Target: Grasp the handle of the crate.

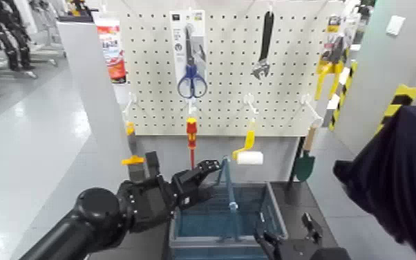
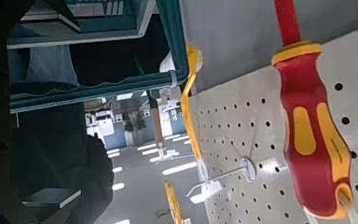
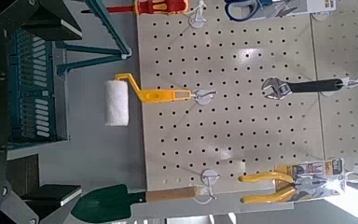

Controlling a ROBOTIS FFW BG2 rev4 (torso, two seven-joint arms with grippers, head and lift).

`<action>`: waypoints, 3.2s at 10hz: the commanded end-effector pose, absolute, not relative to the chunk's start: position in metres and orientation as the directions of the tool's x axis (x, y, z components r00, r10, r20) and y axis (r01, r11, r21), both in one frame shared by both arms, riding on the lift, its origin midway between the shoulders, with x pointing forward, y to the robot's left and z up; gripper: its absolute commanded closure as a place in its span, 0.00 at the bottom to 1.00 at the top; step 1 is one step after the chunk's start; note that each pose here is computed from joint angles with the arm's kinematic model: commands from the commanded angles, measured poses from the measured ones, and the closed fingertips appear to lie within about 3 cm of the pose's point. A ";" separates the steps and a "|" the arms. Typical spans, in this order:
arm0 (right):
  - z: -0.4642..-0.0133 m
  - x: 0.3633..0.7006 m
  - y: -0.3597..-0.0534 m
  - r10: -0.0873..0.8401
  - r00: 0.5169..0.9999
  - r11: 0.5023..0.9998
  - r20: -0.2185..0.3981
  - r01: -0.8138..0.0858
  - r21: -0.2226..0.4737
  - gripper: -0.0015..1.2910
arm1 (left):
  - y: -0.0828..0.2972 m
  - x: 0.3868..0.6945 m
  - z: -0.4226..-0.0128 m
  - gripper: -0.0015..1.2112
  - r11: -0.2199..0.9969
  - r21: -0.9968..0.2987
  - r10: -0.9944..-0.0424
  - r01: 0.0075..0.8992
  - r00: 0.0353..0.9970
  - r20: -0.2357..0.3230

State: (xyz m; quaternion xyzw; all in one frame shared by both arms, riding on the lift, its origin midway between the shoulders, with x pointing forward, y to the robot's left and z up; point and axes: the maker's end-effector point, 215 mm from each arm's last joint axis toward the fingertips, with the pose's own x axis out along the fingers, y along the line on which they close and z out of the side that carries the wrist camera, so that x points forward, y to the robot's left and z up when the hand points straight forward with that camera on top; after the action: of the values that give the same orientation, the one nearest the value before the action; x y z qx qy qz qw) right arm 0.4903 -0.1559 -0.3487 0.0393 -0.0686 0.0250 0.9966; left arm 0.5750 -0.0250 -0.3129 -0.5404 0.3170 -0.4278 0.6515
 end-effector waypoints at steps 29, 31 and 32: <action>-0.341 0.489 -0.161 0.034 0.984 0.995 0.174 -0.050 0.088 0.11 | -0.058 0.540 -0.324 0.97 -0.061 -0.994 -0.936 0.094 0.341 0.089; -0.342 0.488 -0.162 0.033 0.985 0.995 0.170 -0.048 0.084 0.11 | -0.058 0.524 -0.313 0.97 -0.084 -0.989 -0.944 0.118 0.307 0.117; -0.344 0.487 -0.162 0.031 0.986 0.995 0.164 -0.046 0.084 0.11 | -0.059 0.515 -0.306 0.97 -0.095 -0.987 -0.948 0.134 0.290 0.130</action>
State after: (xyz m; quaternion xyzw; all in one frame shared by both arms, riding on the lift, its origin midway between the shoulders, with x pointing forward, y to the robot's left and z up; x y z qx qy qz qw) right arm 0.4878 -0.1621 -0.3430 0.0439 -0.0833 0.0198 0.9954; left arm 0.5199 -0.0585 -0.3101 -0.5689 0.3610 -0.4691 0.5709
